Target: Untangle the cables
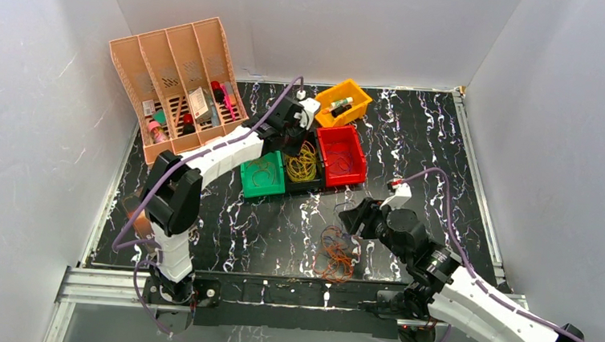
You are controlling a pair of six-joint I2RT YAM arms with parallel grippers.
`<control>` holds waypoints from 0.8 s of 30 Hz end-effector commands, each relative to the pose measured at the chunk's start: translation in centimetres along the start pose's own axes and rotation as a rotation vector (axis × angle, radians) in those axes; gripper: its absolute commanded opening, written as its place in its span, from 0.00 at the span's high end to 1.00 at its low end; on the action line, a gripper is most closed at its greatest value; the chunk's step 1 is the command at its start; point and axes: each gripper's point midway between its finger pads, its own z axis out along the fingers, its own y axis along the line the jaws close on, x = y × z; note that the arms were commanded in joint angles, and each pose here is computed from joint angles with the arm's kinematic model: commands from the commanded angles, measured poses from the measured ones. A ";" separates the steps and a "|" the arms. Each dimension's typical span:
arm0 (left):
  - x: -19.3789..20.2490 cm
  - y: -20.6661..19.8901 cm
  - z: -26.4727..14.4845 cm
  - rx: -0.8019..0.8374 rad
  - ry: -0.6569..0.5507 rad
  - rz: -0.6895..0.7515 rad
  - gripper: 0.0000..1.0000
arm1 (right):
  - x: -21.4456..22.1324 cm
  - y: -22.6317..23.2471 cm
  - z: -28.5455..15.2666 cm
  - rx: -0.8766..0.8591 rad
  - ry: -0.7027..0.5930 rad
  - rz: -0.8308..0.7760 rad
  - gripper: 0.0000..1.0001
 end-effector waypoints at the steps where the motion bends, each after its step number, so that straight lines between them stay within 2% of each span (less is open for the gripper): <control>1: -0.1 1.1 -1.6 -0.045 -0.019 -0.007 1.00 | -1.1 1.1 0.2 -0.037 -0.039 0.007 0.32; 13: 2.1 0.3 2.4 0.009 0.072 -0.013 1.00 | -1.4 1.0 -0.2 -0.034 -0.051 0.014 0.32; 24: 2.8 -0.3 3.4 0.044 0.114 -0.012 0.99 | -1.3 0.9 -0.3 -0.033 -0.048 0.013 0.31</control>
